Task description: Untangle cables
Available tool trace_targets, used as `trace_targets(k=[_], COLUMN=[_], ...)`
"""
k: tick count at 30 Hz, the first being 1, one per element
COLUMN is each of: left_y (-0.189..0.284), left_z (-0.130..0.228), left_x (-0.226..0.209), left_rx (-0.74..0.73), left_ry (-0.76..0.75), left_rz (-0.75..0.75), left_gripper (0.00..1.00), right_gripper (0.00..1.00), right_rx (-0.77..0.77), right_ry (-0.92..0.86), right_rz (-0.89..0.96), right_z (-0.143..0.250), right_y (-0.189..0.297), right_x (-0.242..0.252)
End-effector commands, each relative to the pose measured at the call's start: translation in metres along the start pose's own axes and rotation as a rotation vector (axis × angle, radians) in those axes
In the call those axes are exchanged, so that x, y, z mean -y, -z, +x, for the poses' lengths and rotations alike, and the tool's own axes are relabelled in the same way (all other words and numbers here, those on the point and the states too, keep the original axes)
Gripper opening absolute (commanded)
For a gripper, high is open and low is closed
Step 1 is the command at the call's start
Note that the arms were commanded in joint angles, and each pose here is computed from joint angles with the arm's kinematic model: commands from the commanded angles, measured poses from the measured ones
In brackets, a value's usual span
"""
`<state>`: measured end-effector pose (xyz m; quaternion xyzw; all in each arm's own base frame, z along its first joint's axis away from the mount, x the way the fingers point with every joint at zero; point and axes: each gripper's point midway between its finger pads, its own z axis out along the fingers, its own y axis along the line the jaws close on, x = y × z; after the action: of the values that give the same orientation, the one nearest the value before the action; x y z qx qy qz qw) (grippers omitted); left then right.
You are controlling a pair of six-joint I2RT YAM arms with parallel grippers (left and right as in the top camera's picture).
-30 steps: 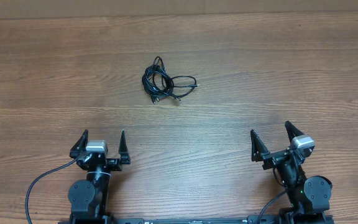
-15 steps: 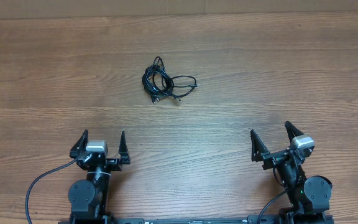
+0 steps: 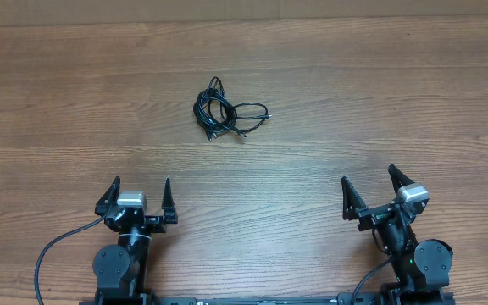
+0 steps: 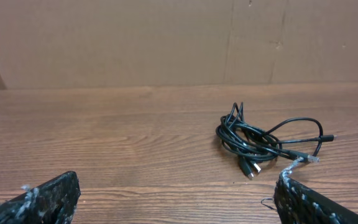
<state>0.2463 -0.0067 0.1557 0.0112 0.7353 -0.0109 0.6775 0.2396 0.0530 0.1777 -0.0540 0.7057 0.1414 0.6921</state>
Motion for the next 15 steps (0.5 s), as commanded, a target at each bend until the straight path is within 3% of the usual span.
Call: trace_targets(k=[1, 15], left_y=[0.0003, 0.0003], left_z=[0.0000, 0.0000], left_x=[-0.0006, -0.0006], left_rx=[0.004, 0.004], left_ry=[-0.012, -0.012], left_rz=[-0.001, -0.001], left_gripper=[0.99, 0.99], right_gripper=[1.00, 1.00], right_rx=[0.000, 0.000], right_ry=[0.004, 0.004], right_rz=[0.003, 0.003], right_z=[0.0027, 0.0027], right_y=[-0.0001, -0.0001], right_x=[0.0007, 0.0007])
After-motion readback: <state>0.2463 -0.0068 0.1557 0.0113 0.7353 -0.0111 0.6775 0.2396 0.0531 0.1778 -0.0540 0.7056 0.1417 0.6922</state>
